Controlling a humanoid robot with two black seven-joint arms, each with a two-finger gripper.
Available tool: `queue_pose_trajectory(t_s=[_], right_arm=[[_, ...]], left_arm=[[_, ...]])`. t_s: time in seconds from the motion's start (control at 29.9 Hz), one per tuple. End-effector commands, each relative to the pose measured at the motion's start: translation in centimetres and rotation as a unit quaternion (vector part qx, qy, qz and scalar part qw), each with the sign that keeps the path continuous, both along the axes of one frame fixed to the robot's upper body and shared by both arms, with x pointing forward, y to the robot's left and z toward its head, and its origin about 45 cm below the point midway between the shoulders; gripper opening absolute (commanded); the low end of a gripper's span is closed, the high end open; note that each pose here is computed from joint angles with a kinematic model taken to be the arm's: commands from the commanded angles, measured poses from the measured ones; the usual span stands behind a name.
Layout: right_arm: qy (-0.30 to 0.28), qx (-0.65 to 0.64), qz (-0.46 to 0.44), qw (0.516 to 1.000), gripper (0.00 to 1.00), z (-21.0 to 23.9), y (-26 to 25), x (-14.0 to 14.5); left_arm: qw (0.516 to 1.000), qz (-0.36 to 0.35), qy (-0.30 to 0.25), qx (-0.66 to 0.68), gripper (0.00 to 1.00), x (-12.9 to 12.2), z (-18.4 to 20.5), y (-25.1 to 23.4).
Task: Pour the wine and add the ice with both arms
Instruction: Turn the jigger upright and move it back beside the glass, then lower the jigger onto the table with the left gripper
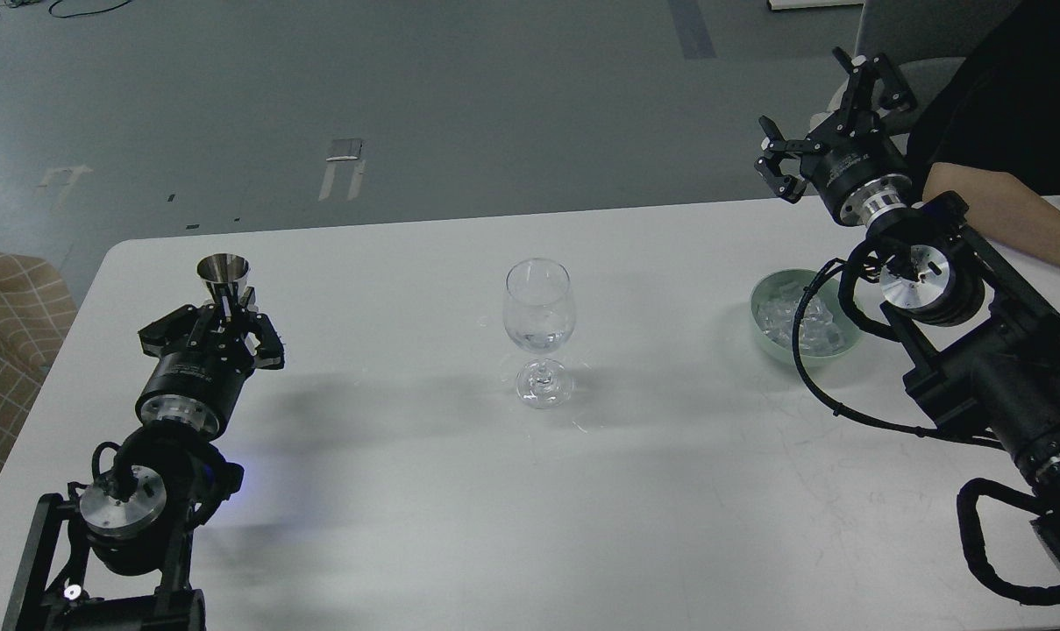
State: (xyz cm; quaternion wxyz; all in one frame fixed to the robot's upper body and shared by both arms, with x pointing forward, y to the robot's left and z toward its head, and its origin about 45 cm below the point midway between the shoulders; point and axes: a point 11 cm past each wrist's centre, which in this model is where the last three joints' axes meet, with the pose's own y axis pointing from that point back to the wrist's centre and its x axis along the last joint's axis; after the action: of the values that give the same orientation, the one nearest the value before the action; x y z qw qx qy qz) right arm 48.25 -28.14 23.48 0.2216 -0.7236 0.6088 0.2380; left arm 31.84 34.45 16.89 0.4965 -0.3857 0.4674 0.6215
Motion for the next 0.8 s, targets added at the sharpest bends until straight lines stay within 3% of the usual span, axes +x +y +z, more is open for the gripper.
queue_pose_trajectory(t_s=[0.0, 0.3, 0.47, 0.77], right_arm=[[0.0, 0.0, 0.001, 1.0, 1.0, 0.0, 0.2, 0.0], [0.007, -0.002, -0.001, 1.0, 1.0, -0.7, -0.2, -0.3], [0.007, -0.001, -0.001, 1.0, 1.0, -0.8, -0.2, -0.4], [0.008, 0.0, -0.002, 1.0, 1.0, -0.8, -0.2, -0.4]], left_arm=[[1.0, 0.001, -0.003, 0.001, 0.0, -0.1, -0.8, 0.3], [1.0, 0.007, 0.008, 0.001, 0.03, 0.1, -2.1, 0.7], [1.0, 0.009, 0.015, 0.007, 0.13, 0.2, -2.5, 0.8], [0.999, 0.015, 0.026, 0.013, 0.18, 0.0, -3.2, 1.0]])
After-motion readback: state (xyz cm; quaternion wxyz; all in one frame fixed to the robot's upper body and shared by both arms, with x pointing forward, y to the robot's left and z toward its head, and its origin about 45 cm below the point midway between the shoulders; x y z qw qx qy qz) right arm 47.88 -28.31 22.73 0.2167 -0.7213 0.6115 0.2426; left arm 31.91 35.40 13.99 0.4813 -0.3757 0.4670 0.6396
